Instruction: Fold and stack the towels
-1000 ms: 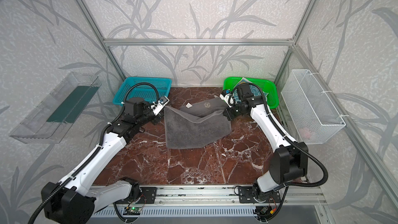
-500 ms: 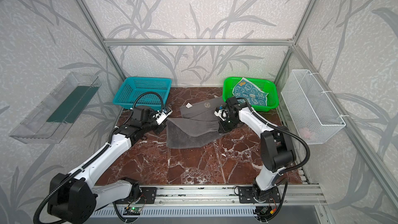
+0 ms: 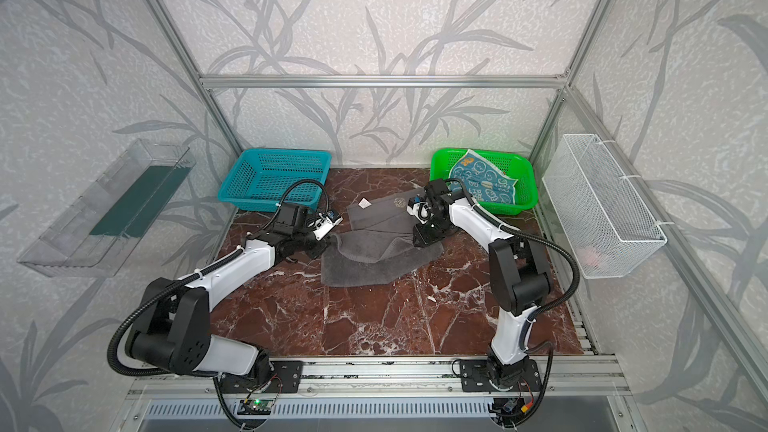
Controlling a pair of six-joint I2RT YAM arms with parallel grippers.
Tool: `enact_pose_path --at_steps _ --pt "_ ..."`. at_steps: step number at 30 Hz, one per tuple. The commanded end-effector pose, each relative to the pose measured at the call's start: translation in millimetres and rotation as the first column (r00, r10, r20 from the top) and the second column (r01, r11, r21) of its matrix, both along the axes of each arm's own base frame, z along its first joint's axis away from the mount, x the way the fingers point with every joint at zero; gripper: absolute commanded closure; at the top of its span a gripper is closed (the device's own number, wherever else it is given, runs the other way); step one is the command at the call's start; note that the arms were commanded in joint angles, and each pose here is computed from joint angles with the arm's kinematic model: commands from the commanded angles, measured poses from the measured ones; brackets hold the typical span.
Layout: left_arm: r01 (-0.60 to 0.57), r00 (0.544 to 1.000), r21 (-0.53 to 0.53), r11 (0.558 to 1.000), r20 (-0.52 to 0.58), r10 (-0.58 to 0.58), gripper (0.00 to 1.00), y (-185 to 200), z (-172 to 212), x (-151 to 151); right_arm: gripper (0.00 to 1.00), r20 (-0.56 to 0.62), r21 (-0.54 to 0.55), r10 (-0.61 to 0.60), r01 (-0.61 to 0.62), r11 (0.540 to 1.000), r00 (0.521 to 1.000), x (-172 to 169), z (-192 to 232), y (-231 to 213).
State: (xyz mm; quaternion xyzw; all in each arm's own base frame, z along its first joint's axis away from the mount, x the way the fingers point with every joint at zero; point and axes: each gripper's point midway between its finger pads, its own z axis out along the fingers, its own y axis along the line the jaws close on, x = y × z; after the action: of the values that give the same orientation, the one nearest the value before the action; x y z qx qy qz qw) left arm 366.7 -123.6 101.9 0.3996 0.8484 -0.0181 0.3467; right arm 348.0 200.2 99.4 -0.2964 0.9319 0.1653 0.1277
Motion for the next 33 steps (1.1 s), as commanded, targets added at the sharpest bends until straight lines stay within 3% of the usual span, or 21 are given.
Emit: enact_pose_path --at_steps 1,6,7,8,9,14,20,27,33 --pt "-0.01 0.999 -0.002 1.0 0.053 0.01 1.0 0 13 18 0.55 0.128 -0.145 0.129 -0.11 0.983 0.983 -9 11 -7" --pt "-0.012 0.999 -0.005 1.0 0.039 0.012 1.0 -2 5 24 0.53 0.253 -0.224 0.214 -0.158 0.962 0.944 -12 17 -6" --pt "-0.013 0.999 -0.003 1.0 0.038 0.013 1.0 -2 3 26 0.51 0.267 -0.226 0.223 -0.164 0.96 0.938 -11 18 -5" --pt "-0.014 0.999 -0.002 1.0 0.035 0.014 1.0 -2 2 27 0.37 0.276 -0.234 0.234 -0.171 0.957 0.932 -11 19 -5" --pt "-0.011 0.999 0.001 1.0 0.032 0.011 1.0 -2 0 28 0.35 0.275 -0.246 0.248 -0.182 0.952 0.929 -13 19 -5" --pt "-0.012 1.0 0.017 1.0 0.019 0.012 1.0 -1 -6 31 0.35 0.3 -0.333 0.343 -0.239 0.912 0.89 -25 21 -2" --pt "-0.023 1.0 0.036 0.999 -0.004 0.023 1.0 3 -13 36 0.34 0.306 -0.3 0.373 -0.283 0.911 0.876 -51 22 7" --pt "-0.037 0.999 0.047 0.998 -0.011 0.037 1.0 5 -16 44 0.33 0.296 -0.198 0.365 -0.317 0.928 0.883 -83 24 15" --pt "-0.042 0.999 0.059 0.997 -0.014 0.043 1.0 7 -18 49 0.4 0.214 -0.288 0.375 -0.309 0.906 0.902 -96 -5 -6"
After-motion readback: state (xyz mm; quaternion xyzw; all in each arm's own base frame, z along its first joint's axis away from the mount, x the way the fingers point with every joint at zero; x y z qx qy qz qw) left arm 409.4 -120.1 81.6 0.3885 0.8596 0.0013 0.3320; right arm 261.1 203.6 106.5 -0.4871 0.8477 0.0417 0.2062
